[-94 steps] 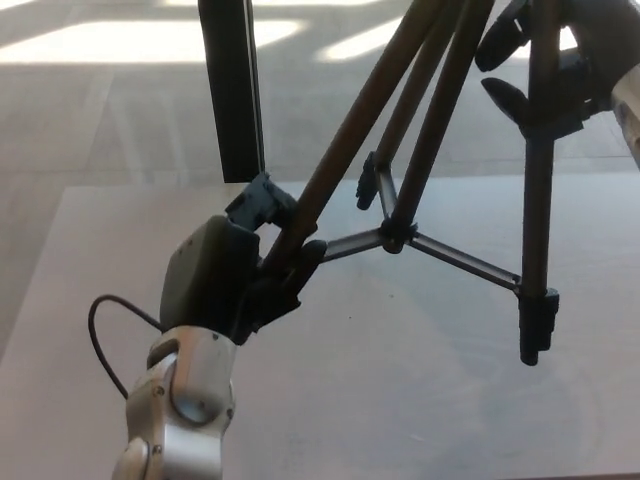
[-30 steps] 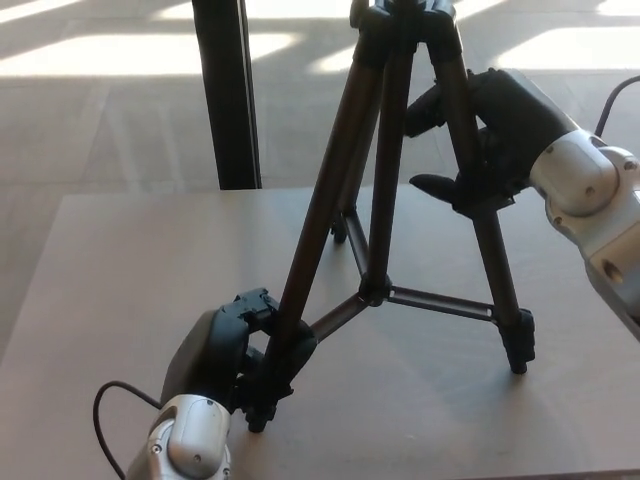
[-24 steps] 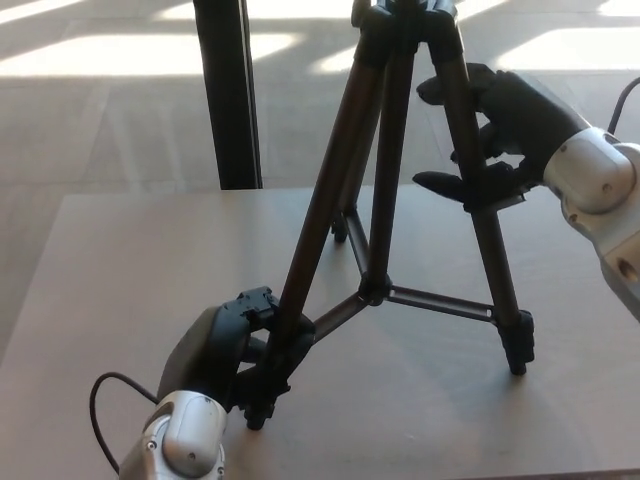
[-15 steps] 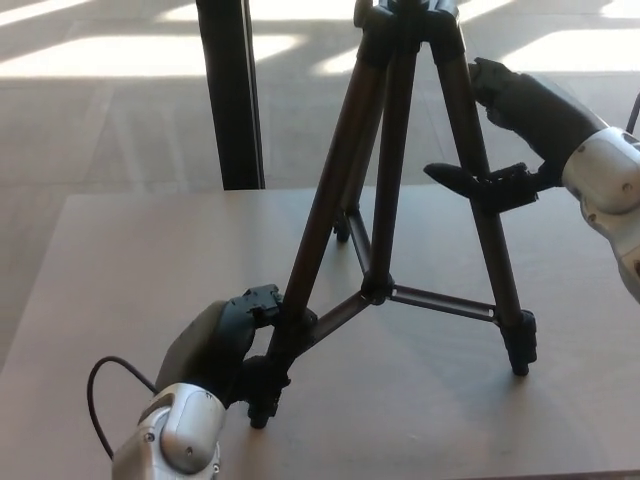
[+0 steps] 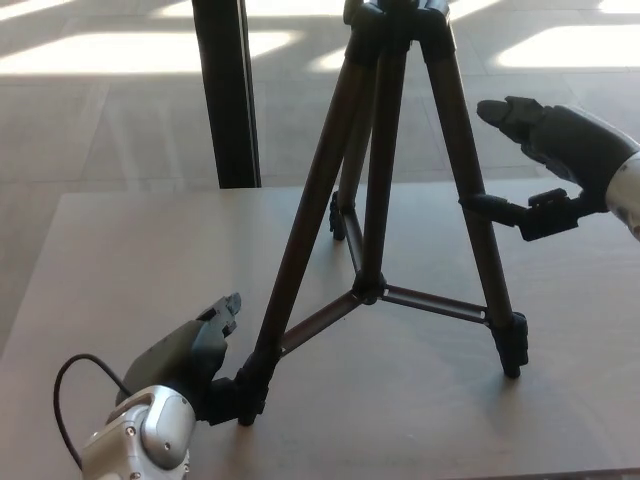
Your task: Use both hands of the robot to pick up the tripod lying in the middle of the desk and make it stand upright on the desk
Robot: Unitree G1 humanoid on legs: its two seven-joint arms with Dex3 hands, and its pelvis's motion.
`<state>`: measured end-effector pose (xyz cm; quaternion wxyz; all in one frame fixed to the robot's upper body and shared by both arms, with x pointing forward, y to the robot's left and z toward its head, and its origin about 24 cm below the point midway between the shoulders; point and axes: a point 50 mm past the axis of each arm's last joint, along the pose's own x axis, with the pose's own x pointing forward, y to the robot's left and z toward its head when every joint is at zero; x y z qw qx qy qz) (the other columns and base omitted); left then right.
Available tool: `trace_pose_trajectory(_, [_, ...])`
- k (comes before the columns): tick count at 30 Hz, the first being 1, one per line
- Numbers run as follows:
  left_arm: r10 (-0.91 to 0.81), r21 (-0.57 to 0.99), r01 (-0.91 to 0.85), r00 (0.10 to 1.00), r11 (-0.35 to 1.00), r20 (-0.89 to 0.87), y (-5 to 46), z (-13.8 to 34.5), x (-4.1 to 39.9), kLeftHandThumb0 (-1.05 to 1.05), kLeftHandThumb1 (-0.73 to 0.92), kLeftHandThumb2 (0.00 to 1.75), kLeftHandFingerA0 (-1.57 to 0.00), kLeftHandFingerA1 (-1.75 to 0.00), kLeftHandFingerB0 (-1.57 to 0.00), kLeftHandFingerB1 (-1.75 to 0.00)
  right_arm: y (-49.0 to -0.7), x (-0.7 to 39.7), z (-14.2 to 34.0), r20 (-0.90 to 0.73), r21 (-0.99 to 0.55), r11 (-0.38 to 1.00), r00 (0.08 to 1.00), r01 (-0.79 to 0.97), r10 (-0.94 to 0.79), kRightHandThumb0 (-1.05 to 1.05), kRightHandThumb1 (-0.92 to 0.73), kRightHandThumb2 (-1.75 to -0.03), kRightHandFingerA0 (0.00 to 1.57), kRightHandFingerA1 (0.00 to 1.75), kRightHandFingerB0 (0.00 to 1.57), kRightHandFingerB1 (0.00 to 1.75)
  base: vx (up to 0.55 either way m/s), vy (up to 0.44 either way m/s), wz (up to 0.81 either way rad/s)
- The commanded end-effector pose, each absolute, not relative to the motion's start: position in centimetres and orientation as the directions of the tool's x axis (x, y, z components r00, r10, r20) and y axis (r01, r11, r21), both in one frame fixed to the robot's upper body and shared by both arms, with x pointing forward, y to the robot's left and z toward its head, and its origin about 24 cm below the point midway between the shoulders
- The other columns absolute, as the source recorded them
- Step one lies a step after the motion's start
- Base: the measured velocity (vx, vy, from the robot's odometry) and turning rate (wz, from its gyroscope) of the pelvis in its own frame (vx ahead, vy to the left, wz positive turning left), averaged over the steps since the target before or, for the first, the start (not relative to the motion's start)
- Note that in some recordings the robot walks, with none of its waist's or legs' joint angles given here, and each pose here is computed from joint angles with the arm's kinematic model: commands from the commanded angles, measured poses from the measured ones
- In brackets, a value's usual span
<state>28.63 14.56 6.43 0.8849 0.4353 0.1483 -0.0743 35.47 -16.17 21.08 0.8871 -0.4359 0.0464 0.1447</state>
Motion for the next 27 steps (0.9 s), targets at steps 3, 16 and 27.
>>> trace_pose_trajectory(3, [0.068, 0.766, 0.232, 0.939, 0.6, -0.338, 16.9, 7.4, 29.2, -1.05, 0.77, 0.65, 0.0, 0.0, 0.0, 0.0, -17.9, 34.6, 20.4, -0.215, -0.746, 0.577, 0.94, -0.333, 0.265, -1.05, -0.73, -0.64, 0.0, 0.0, 0.0, 0.0, 0.0, 0.0, 0.0])
trace_pose_trajectory(16, [-0.162, 0.0, 0.165, 0.969, 0.986, -0.185, 26.4, 17.3, 28.5, -1.0, 0.66, 0.81, 0.0, 0.0, 0.0, 0.0, -26.1, 29.1, 23.1, -0.206, -0.732, 0.627, 0.964, -0.267, 0.169, -1.05, -0.81, -0.65, 0.0, 0.0, 0.0, 0.0, 0.0, 0.0, 0.0])
trace_pose_trajectory(27, [0.219, -0.124, -0.226, 0.973, 0.966, -0.067, 40.9, 20.8, 16.9, -1.04, 0.69, 0.86, 0.0, -0.3, 0.0, -0.12, -41.3, 18.2, 24.7, -0.049, -0.415, 0.885, 0.966, 0.212, -0.254, -1.02, -0.69, -1.04, 0.0, 0.15, 0.0, 0.0, 0.0, 0.0, 0.0])
